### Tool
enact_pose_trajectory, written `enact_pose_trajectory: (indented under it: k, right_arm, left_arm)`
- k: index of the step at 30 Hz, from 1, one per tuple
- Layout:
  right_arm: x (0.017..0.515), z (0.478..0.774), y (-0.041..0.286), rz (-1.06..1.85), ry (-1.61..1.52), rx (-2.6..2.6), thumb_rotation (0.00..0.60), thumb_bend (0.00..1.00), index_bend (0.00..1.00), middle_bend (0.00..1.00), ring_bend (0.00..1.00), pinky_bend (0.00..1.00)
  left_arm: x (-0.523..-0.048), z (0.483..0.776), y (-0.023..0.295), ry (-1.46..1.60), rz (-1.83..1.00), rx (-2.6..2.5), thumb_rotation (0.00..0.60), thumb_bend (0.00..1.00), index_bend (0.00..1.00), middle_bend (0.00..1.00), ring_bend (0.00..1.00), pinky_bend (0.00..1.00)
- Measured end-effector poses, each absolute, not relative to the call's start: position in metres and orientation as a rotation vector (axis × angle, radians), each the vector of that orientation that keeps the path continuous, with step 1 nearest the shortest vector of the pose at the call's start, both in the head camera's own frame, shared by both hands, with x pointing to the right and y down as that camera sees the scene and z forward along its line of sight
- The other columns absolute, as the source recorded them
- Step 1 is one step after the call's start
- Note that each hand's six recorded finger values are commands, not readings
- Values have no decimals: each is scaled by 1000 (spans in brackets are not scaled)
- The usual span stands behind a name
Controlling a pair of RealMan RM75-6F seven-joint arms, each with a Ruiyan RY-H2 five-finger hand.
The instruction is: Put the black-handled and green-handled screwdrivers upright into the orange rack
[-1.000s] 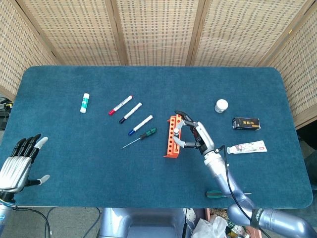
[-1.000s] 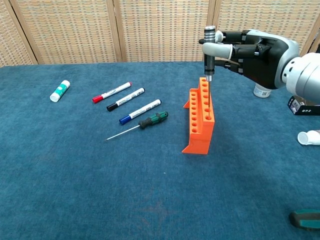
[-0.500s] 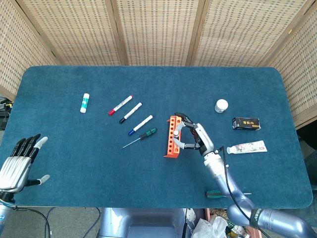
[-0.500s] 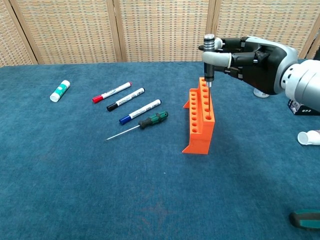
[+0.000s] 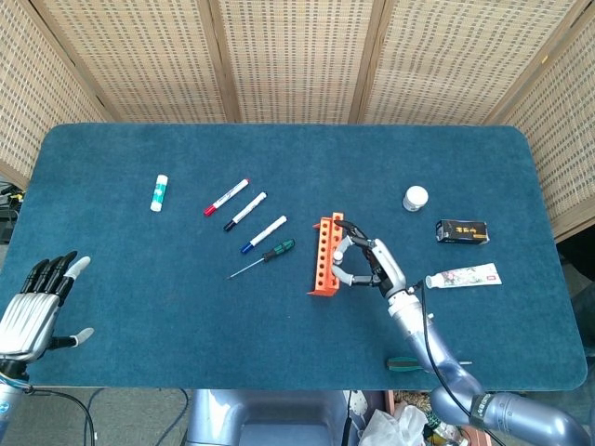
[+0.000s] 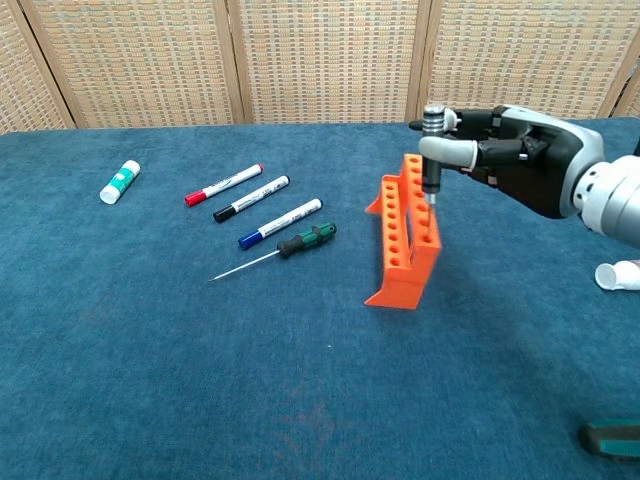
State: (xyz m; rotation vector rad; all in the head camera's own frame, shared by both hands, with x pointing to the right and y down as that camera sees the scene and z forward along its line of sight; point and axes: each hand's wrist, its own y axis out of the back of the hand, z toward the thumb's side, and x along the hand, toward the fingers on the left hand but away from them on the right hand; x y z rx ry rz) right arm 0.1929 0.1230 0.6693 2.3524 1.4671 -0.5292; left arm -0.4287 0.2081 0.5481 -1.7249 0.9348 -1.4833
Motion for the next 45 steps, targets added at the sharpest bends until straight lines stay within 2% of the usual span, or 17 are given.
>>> enact_pose_trajectory:
  k: [10,22,30,45]
  right_arm:
    - [203,686,135,-502,1453,2333,600,485,630,106,0,0]
    - [203,682,136,-395,1440,2287,600,486,638,105,0,0]
    - [200,675,131,-306,1456,2231,600,483,640,4,0,0]
    - [203,681,135,-221,1538,2119,600,482,642,0,0,0]
  left_arm:
    - [-428,550,208,929,-1490,-1726,600,0,0,0,0,0]
    - [-428,551,208,927,-1492,-1730,600,0,0,0,0,0]
    - [-428,550,208,932,-1489,-1733,600,0,0,0,0,0]
    - [-428,549,209,932,-1488,-1742,600,0,0,0,0,0]
